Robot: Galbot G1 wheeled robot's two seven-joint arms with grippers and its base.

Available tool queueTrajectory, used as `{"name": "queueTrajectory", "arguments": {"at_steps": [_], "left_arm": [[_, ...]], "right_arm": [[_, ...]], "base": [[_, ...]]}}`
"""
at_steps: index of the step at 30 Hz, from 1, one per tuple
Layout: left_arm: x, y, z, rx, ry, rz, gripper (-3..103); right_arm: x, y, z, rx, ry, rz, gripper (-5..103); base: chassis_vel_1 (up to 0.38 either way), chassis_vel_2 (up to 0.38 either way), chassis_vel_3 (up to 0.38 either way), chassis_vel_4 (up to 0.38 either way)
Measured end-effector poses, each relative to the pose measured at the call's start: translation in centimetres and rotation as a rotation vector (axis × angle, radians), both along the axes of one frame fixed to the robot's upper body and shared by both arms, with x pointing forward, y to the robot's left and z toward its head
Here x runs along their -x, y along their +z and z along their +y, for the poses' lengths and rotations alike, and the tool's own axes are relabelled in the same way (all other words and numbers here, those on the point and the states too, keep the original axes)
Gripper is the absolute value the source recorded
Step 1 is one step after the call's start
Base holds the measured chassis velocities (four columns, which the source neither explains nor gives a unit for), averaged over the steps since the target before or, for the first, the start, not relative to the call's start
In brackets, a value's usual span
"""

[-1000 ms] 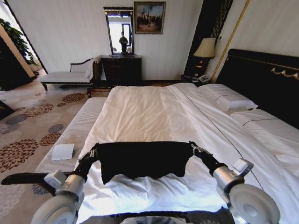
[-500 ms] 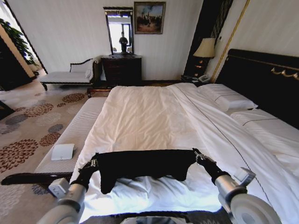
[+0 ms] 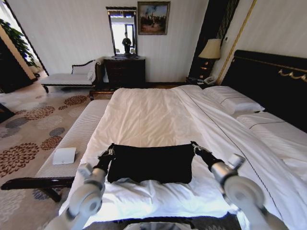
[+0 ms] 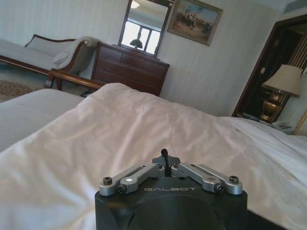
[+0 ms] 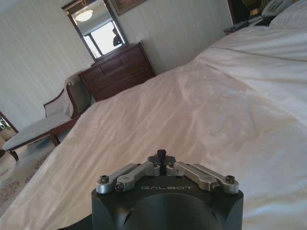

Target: Fold the clothes on the bed.

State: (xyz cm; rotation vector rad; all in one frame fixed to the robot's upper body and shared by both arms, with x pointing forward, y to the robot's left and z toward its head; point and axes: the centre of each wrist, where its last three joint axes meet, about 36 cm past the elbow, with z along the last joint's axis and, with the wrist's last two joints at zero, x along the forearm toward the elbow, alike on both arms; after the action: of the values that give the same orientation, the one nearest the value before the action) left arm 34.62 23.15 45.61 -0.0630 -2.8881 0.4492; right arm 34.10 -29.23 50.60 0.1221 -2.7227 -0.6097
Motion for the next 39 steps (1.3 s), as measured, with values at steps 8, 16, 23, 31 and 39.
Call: {"name": "queueTrajectory", "arguments": {"at_steps": [8, 16, 23, 31, 39], "left_arm": [[-9.0, -3.5, -1.3, 0.009, 0.000, 0.004, 0], [-16.7, -7.9, -2.7, -0.058, 0.018, -0.015, 0], [-19.7, -9.4, -2.6, -0.069, 0.072, -0.035, 0], [-22.0, -11.1, -2.7, -0.084, 0.096, -0.042, 0], [-23.5, -11.8, -5.4, -0.055, 0.079, -0.027, 0]], "right_arm": [[-6.0, -5.7, -1.4, 0.062, -0.039, 0.014, 1], [-12.3, -11.7, -0.4, 0.129, -0.084, -0.038, 1], [-16.0, -16.2, 1.4, 0.202, -0.096, -0.062, 1], [-20.1, -17.9, 2.7, 0.279, -0.117, -0.119, 1], [-22.5, -17.9, 2.3, 0.360, -0.134, -0.182, 1]], "base": [[0.000, 0.000, 0.000, 0.000], [0.000, 0.000, 0.000, 0.000], [0.000, 0.000, 0.000, 0.000], [0.000, 0.000, 0.000, 0.000], [0.000, 0.000, 0.000, 0.000]]}}
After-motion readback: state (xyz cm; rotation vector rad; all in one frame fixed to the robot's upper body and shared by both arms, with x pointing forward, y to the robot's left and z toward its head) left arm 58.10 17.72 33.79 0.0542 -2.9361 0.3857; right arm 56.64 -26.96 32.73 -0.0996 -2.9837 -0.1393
